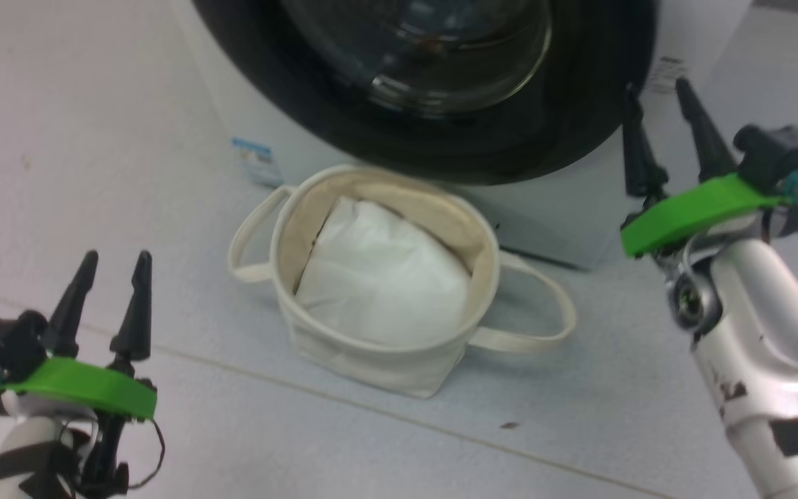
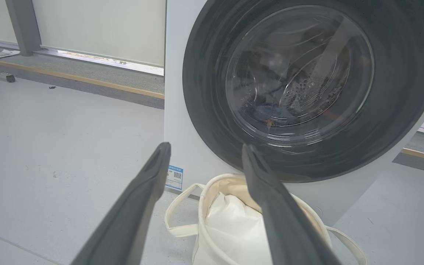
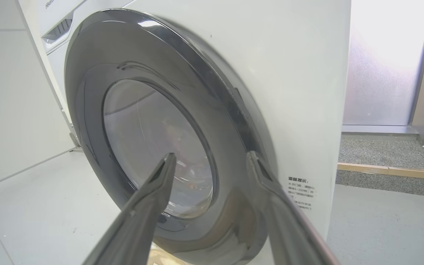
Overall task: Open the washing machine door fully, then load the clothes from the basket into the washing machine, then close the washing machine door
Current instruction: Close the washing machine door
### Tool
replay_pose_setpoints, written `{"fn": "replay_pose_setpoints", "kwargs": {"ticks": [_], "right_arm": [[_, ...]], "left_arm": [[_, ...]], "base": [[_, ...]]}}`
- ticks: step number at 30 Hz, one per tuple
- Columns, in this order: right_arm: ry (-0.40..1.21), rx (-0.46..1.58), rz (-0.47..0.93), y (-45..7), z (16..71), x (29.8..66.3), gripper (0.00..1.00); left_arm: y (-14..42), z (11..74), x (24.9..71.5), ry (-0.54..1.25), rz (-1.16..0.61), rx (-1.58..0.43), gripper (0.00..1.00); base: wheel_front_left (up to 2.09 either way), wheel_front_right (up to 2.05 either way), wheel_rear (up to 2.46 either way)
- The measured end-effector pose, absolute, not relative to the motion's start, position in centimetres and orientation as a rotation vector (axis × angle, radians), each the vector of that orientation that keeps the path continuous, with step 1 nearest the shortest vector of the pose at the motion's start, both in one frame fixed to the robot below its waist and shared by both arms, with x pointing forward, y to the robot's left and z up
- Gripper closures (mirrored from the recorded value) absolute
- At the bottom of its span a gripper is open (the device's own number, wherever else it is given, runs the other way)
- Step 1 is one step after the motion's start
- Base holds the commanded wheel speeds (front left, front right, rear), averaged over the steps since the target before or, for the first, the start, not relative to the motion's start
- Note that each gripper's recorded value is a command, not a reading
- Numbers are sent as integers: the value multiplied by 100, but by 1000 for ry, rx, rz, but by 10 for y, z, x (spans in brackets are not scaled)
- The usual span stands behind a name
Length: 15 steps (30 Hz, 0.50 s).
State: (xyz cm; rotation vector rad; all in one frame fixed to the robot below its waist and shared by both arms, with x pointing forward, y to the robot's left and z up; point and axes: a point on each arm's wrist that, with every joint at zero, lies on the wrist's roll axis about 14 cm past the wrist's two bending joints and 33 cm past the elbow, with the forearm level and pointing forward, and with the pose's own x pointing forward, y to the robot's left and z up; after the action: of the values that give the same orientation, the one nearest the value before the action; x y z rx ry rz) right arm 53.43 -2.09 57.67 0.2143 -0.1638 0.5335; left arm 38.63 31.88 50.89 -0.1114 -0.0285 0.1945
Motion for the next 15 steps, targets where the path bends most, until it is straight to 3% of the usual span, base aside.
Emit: {"fn": "replay_pose_setpoints", "kwargs": {"ticks": [6, 15], "right_arm": [[-144, 185, 522, -42, 570, 482, 0], [-155, 201, 363, -115, 566, 426, 0]], "left_arm": [[296, 502, 380, -19, 146, -202, 0], [242, 512, 392, -43, -8, -305, 0]], "base": [[0, 0, 0], [0, 0, 0]]}}
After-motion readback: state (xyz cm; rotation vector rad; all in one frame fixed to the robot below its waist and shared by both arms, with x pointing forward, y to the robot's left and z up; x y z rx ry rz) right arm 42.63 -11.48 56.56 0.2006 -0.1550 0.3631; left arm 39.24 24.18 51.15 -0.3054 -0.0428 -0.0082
